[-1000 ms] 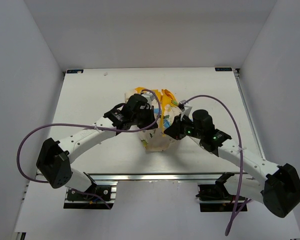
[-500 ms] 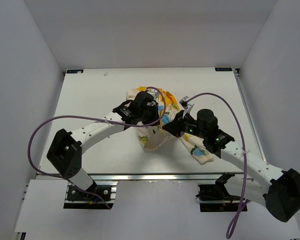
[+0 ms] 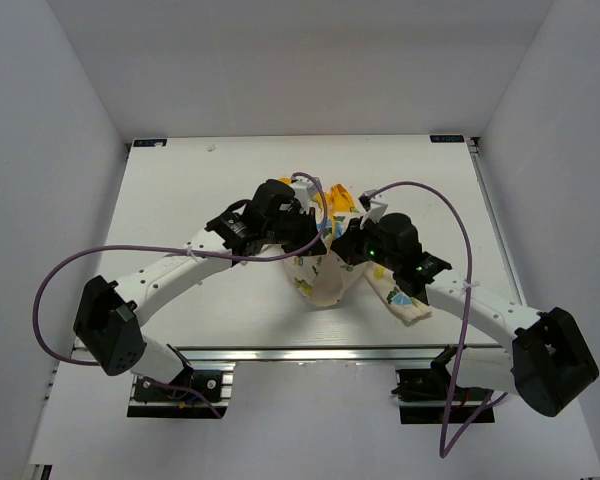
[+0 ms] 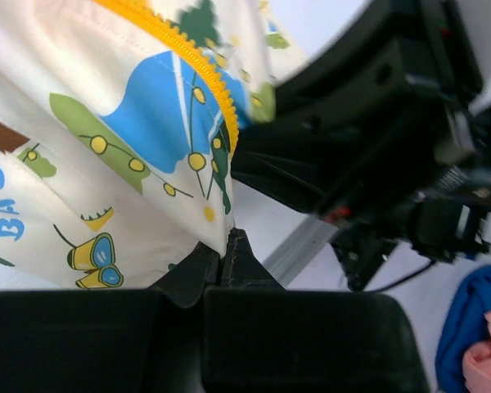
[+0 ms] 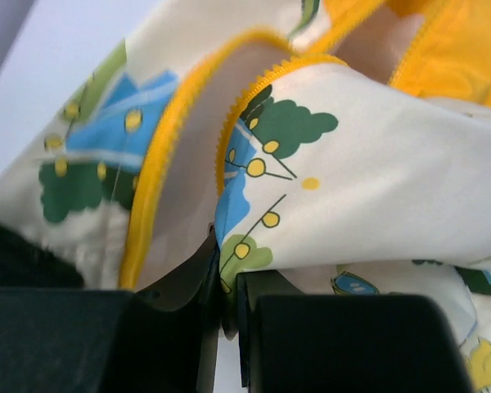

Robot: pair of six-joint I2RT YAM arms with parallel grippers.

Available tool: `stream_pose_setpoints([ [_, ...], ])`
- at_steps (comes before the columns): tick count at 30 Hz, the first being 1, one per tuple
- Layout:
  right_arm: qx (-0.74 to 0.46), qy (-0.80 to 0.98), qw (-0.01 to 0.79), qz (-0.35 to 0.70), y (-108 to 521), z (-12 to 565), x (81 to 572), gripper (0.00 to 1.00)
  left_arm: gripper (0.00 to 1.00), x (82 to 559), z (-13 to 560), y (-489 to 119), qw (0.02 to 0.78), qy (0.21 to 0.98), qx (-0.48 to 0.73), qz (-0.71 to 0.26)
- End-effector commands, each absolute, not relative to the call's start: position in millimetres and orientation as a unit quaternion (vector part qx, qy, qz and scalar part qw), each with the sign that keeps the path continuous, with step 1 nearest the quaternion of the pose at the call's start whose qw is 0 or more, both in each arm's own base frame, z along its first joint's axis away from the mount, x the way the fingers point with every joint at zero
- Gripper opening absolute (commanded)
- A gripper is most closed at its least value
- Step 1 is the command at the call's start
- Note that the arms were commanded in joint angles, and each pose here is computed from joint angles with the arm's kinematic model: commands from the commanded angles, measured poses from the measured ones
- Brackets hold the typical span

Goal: Zip up the jacket

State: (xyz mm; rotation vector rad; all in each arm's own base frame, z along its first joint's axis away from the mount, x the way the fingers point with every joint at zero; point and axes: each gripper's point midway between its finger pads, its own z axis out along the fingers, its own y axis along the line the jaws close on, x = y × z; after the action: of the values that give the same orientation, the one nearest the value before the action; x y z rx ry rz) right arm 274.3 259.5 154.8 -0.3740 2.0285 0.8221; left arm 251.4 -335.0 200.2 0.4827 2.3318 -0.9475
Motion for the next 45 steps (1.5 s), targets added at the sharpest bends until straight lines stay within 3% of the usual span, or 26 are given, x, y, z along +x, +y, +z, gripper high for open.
stream_pose_setpoints([
  [1,-0.140,0.750,0.519,0.385,274,214,289,0.00,0.00,234,217,-342,0.271,0.851,0.206,-0.399],
  [9,-0.126,0.704,0.576,0.396,259,253,281,0.00,0.00,246,226,-330,0.306,0.860,0.178,-0.368],
  [21,-0.155,0.672,0.594,0.413,231,255,231,0.00,0.00,263,308,-319,0.445,0.790,0.190,-0.378],
  [27,-0.203,0.633,0.601,0.444,237,268,211,0.00,0.00,264,316,-333,0.469,0.751,0.219,-0.411],
  [38,-0.179,0.608,0.628,0.451,240,304,246,0.00,0.00,277,317,-331,0.496,0.735,0.238,-0.397],
  [45,-0.247,0.590,0.588,0.495,259,331,261,0.00,0.00,292,335,-315,0.543,0.697,0.239,-0.404],
])
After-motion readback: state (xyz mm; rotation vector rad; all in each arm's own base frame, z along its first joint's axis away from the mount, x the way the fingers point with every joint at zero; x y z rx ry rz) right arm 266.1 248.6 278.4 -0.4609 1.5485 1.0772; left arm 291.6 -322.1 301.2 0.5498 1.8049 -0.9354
